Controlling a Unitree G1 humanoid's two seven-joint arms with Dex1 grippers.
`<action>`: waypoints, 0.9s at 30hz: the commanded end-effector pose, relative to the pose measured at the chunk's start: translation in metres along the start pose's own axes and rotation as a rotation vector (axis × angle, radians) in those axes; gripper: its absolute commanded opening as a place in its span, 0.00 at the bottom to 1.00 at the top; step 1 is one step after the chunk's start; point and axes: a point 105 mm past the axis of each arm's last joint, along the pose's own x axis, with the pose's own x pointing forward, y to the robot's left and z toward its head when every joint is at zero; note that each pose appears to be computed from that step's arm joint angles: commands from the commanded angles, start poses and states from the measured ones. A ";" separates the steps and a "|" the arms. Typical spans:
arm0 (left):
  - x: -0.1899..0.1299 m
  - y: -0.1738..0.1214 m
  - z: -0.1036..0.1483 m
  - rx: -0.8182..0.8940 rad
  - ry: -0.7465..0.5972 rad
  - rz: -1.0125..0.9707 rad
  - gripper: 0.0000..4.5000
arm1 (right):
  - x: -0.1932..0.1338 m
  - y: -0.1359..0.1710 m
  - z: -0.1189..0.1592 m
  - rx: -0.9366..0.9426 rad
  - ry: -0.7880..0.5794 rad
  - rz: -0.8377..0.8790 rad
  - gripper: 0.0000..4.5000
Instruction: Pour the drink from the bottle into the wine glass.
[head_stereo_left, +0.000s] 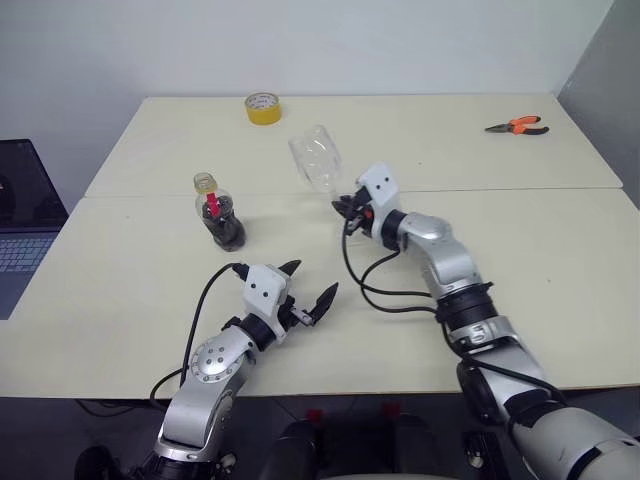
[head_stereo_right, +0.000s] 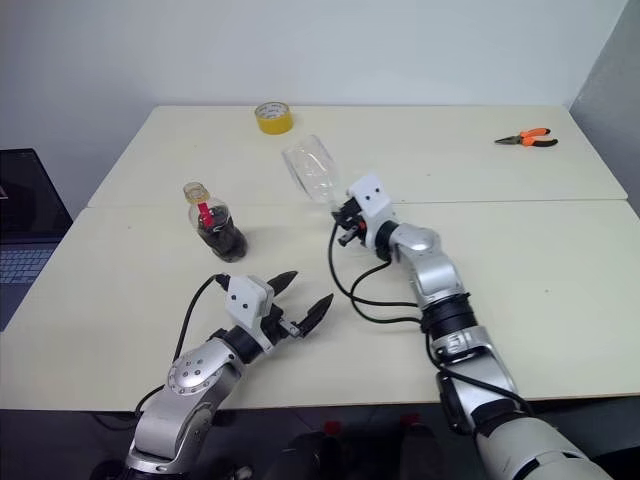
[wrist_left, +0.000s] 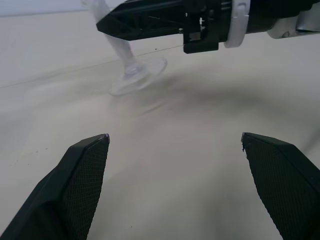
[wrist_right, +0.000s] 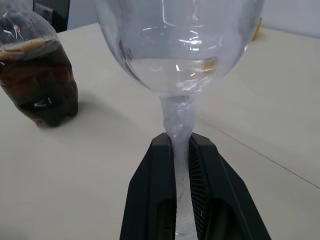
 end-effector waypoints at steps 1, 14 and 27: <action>0.000 0.000 0.008 0.014 -0.028 -0.005 1.00 | 0.002 -0.002 0.022 0.024 -0.079 -0.039 0.03; 0.000 0.001 0.005 0.012 -0.024 -0.004 1.00 | -0.024 -0.008 -0.047 0.015 0.182 -0.061 0.03; 0.004 0.002 0.006 0.017 -0.027 -0.020 1.00 | -0.045 0.003 -0.058 0.009 0.223 -0.009 0.03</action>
